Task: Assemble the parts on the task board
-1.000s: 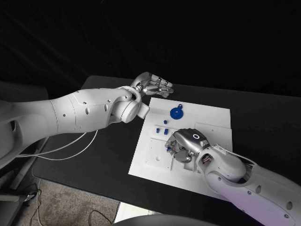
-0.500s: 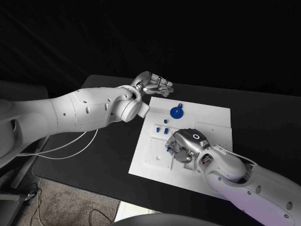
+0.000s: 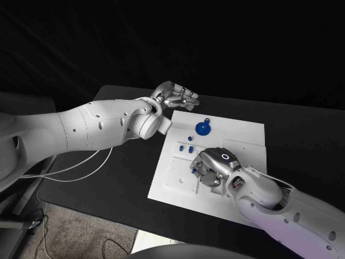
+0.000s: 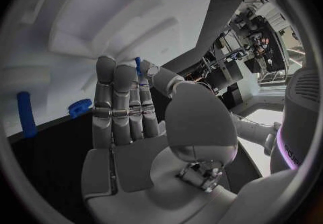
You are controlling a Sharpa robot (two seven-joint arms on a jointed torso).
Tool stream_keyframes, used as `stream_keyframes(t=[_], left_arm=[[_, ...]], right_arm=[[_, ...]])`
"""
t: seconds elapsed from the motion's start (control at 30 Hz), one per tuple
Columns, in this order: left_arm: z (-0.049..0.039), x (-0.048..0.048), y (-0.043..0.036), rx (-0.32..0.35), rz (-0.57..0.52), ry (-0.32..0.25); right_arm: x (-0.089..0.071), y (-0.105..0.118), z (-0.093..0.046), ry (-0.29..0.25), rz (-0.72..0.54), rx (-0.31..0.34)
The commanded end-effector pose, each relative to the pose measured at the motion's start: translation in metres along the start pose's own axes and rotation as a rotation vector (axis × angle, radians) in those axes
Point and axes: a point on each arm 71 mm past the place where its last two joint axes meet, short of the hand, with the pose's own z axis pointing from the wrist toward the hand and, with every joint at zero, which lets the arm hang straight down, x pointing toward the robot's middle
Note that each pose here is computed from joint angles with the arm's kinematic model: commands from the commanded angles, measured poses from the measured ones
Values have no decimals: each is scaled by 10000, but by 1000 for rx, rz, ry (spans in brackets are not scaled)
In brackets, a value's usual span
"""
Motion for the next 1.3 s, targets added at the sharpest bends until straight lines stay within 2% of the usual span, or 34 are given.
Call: stream_keyframes(t=[0.03, 0.47, 0.6, 1.0, 1.3], left_arm=[[5, 17, -19, 9, -10, 11], [7, 28, -21, 7, -11, 16], [6, 25, -19, 6, -11, 17], [2, 15, -15, 4, -11, 17], [-1, -2, -8, 1, -11, 17]], right_arm=[[39, -7, -8, 30, -21, 4], [184, 17, 10, 73, -36, 9], [203, 8, 9, 72, -28, 11], [154, 10, -27, 12, 18, 3], [12, 23, -147, -64, 53, -10]])
